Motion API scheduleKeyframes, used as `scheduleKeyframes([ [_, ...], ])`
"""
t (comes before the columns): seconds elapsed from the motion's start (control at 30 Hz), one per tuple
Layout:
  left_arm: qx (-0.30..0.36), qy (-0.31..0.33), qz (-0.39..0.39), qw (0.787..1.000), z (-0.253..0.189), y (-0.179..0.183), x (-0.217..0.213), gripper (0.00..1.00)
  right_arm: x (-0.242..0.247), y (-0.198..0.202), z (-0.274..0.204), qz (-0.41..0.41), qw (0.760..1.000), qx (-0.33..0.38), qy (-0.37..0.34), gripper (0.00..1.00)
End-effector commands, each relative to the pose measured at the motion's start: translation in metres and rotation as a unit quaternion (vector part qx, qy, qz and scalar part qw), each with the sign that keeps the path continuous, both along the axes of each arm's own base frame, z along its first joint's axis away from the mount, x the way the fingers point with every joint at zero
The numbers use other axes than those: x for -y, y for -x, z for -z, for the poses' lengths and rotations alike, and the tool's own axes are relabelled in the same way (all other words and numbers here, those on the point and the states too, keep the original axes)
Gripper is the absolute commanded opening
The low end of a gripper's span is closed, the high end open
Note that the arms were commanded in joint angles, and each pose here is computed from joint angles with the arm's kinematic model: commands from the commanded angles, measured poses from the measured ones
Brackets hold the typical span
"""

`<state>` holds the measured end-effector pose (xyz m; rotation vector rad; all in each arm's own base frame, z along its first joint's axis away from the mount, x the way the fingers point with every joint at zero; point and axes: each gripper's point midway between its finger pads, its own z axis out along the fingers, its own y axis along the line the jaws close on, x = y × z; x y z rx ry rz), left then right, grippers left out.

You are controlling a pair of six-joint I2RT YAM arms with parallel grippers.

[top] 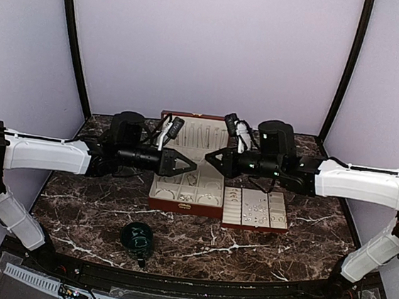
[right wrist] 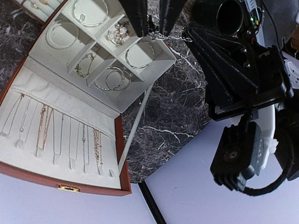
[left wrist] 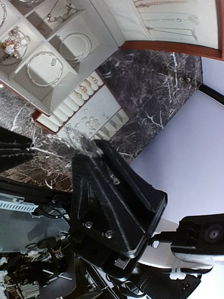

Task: Organize the mixed jewelry
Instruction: Pass from the right arm to the left

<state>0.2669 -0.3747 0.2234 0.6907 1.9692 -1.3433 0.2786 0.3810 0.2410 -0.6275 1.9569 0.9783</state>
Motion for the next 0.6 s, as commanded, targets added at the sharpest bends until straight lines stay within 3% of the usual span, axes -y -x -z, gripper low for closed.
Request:
scheduleKeyframes([
  [0.0,-0.045,-0.006,0.037,0.998,-0.005,0.018,0.002,0.0,0.007,0.007,0.01,-0.013,1.0,-0.001,0.008,0.23],
  [0.1,-0.081,-0.002,0.048,0.996,-0.003,0.025,0.003,0.0,0.011,0.016,0.016,-0.024,1.0,-0.006,0.0,0.32],
  [0.23,-0.118,0.002,0.05,0.992,-0.002,0.032,0.001,0.0,0.01,0.029,0.022,-0.045,0.998,-0.018,-0.026,0.36],
  [0.57,-0.193,0.013,0.003,0.981,0.002,0.032,-0.007,0.0,-0.008,0.057,0.015,-0.106,0.99,-0.019,-0.093,0.23],
])
